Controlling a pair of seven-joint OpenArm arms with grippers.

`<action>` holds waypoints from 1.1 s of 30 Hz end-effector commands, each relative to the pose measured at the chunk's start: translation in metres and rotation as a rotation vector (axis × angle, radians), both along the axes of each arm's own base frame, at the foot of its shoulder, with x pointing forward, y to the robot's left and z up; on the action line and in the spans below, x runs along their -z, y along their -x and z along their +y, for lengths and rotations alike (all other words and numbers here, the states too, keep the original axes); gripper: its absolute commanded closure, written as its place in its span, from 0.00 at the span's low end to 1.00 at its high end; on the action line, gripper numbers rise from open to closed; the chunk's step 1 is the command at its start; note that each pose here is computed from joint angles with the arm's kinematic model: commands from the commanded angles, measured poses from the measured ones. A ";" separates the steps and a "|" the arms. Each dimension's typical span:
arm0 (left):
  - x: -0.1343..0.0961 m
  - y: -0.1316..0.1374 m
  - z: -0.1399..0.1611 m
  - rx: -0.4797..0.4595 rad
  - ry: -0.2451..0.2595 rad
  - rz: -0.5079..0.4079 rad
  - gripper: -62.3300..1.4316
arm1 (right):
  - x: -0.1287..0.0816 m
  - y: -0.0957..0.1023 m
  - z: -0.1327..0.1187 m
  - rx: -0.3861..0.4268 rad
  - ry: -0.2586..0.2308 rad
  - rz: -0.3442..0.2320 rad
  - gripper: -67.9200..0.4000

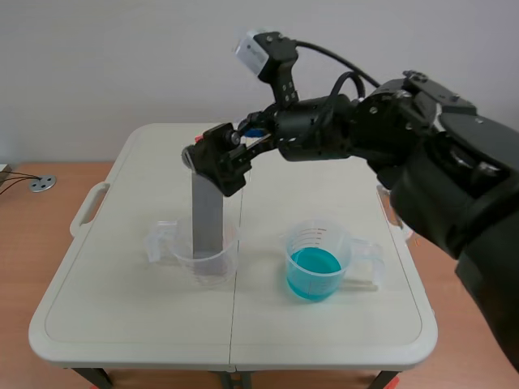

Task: Hold the metal plate by the orange handle, dip it into the blue solution, take it out and point at it, then put the plate back in the beaker on the left.
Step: 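Return to the home posture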

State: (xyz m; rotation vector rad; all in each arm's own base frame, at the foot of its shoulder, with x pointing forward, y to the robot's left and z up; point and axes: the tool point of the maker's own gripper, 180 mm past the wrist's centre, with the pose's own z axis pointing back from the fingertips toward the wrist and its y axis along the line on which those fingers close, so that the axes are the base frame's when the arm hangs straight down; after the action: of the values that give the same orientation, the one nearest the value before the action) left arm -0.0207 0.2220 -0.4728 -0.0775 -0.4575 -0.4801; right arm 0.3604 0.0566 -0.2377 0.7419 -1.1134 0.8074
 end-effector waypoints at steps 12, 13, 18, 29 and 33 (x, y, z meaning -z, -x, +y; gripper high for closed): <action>-0.110 -0.111 0.027 -0.136 0.037 -0.472 0.00 | -0.032 0.060 -0.066 0.163 0.067 -0.184 0.02; -0.123 -0.119 0.025 -0.137 0.049 -0.516 0.00 | -0.032 0.065 -0.070 0.176 0.069 -0.185 0.02; -0.182 -0.147 0.008 -0.140 0.114 -0.732 0.00 | -0.032 0.085 -0.089 0.233 0.088 -0.198 0.02; -0.269 -0.174 -0.053 -0.103 0.257 -1.047 0.00 | -0.023 0.126 -0.102 0.262 0.129 -0.199 0.02; -0.276 -0.175 -0.076 -0.047 0.300 -1.058 0.00 | -0.020 0.140 -0.105 0.260 0.136 -0.195 0.02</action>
State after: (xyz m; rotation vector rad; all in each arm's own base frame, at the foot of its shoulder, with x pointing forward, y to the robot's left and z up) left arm 0.1539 0.1487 -0.1990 -0.0850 -1.5497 -0.3745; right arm 0.2197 -0.0484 -0.2288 0.3997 -1.2511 0.7269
